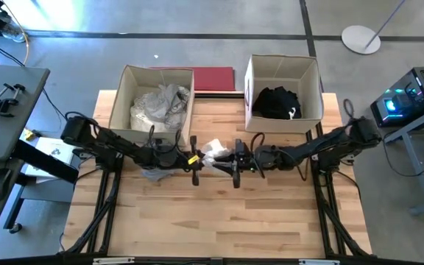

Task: Sort clothes
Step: Put the white shorts into the left laundry organizer, then put the gray pants into the left laundry organizer

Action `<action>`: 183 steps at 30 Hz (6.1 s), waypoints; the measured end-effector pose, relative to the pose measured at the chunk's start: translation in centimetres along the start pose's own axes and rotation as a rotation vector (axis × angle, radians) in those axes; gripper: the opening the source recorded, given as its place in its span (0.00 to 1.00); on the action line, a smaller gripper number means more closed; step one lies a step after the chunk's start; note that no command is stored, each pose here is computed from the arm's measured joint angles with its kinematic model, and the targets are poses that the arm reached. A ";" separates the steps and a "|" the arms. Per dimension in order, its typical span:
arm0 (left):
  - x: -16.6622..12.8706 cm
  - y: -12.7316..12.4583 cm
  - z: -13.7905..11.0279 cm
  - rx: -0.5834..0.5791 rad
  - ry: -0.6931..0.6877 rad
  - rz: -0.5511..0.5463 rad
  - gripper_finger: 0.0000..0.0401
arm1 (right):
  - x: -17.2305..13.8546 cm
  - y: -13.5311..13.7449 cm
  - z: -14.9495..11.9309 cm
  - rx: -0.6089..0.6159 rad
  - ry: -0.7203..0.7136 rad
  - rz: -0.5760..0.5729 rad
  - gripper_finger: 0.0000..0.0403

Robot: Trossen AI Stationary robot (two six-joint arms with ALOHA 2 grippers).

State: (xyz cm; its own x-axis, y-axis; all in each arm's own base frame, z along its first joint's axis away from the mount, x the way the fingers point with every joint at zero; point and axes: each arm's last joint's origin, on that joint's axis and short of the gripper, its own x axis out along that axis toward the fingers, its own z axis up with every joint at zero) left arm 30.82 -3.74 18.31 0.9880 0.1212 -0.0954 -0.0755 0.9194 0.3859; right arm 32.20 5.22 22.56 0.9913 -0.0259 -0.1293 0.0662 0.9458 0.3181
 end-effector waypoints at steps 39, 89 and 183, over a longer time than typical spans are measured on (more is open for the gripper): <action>-11.7 22.6 -2.1 -0.378 0.983 0.617 0.03 | -4.1 1.4 2.2 -0.057 0.053 -0.145 0.46; -15.3 8.7 9.5 -0.247 0.303 0.157 0.66 | -0.9 3.8 -0.7 -0.263 -0.064 0.113 0.46; -11.7 -5.2 4.8 0.082 0.038 0.101 0.66 | 2.8 3.2 0.4 -0.316 0.017 -0.098 0.01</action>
State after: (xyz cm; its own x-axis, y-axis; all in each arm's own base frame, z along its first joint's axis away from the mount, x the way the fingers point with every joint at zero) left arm 20.29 -11.69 21.84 0.9699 0.2276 -0.0864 -0.1619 0.8681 0.4692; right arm 35.24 8.00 23.58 0.9797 -0.1188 -0.1616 0.1199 0.9928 -0.0031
